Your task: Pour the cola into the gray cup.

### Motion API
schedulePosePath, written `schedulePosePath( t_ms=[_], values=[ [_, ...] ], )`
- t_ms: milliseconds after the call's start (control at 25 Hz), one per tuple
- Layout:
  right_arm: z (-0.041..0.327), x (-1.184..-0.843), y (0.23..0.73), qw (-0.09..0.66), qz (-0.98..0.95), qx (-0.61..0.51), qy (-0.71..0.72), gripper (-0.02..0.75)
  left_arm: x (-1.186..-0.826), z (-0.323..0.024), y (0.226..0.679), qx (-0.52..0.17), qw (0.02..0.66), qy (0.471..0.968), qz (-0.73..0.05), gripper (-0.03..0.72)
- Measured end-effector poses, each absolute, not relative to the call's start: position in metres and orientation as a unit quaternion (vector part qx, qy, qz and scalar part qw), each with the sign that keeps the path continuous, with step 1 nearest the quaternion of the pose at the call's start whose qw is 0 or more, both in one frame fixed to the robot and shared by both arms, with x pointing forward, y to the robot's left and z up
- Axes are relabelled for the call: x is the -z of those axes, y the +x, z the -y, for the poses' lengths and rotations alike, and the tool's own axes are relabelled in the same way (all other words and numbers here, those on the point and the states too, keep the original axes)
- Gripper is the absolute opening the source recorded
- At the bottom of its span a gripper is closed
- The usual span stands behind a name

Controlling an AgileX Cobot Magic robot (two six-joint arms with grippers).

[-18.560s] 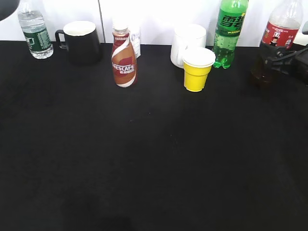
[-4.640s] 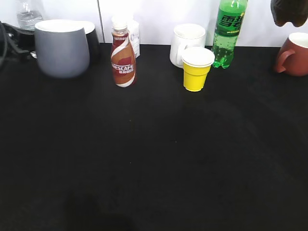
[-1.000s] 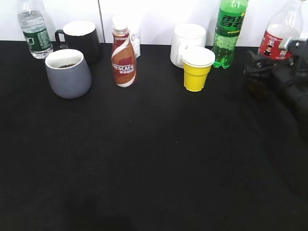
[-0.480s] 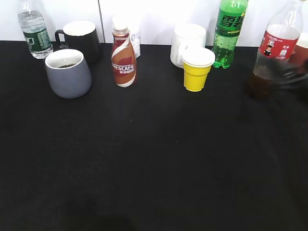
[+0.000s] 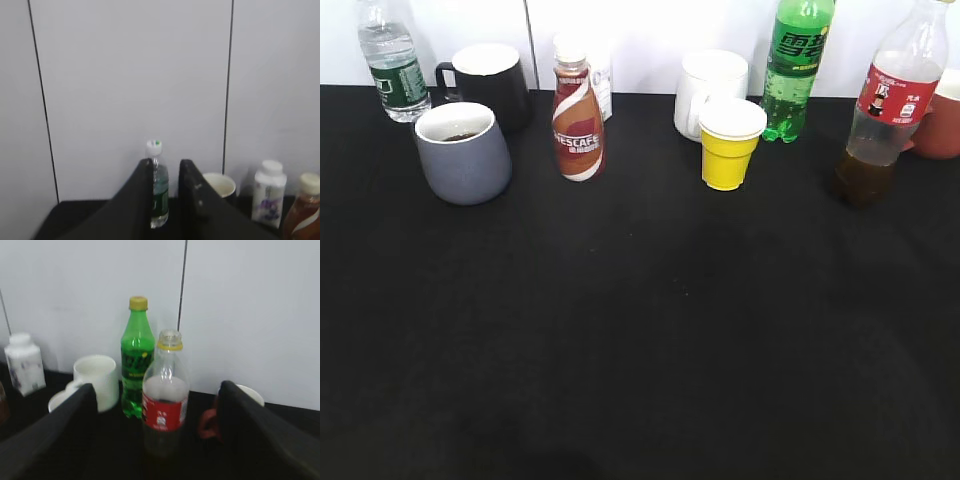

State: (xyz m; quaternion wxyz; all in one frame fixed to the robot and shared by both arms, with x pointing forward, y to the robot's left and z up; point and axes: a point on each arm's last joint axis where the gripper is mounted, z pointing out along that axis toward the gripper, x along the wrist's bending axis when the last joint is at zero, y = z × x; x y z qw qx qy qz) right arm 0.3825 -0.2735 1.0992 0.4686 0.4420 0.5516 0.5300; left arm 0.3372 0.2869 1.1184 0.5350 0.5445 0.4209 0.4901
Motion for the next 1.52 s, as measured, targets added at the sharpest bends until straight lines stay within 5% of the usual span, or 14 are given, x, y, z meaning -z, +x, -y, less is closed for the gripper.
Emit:
schedulePosePath(
  t_ms=[240, 640, 880, 1000, 1200, 1360, 1520],
  values=[
    [0.277, -1.103, 0.362, 0.498, -0.583, -0.497, 0.407, 0.566, -1.109, -0.254, 0.325, -0.348, 0.597, 0.639, -0.339, 0.104],
    [0.297, -1.106, 0.256, 0.404, -0.576, -0.494, 0.510, 0.566, -1.118, -0.273, 0.327, -0.405, 0.598, 0.541, -0.430, -0.007],
    [0.304, -1.075, 0.226, 0.368, -0.612, -0.438, 0.546, 0.566, -1.115, -0.272, 0.328, -0.359, 0.689, 0.459, -0.430, -0.007],
    [0.302, -1.055, 0.234, 0.345, -0.631, -0.408, 0.562, 0.566, -1.111, -0.264, 0.321, -0.369, 0.689, 0.498, -0.376, -0.007],
    [0.302, -1.055, 0.233, 0.346, -0.630, -0.408, 0.562, 0.566, -1.093, -0.250, 0.316, -0.370, 0.609, 0.633, -0.302, -0.007],
    [0.302, -1.055, 0.233, 0.346, -0.630, -0.408, 0.562, 0.566, -1.116, -0.260, 0.316, -0.335, 0.743, 0.460, -0.353, -0.007],
    [0.302, -1.055, 0.233, 0.346, -0.630, -0.408, 0.562, 0.566, -1.114, -0.259, 0.317, -0.343, 0.729, 0.477, -0.351, -0.007]
  ],
)
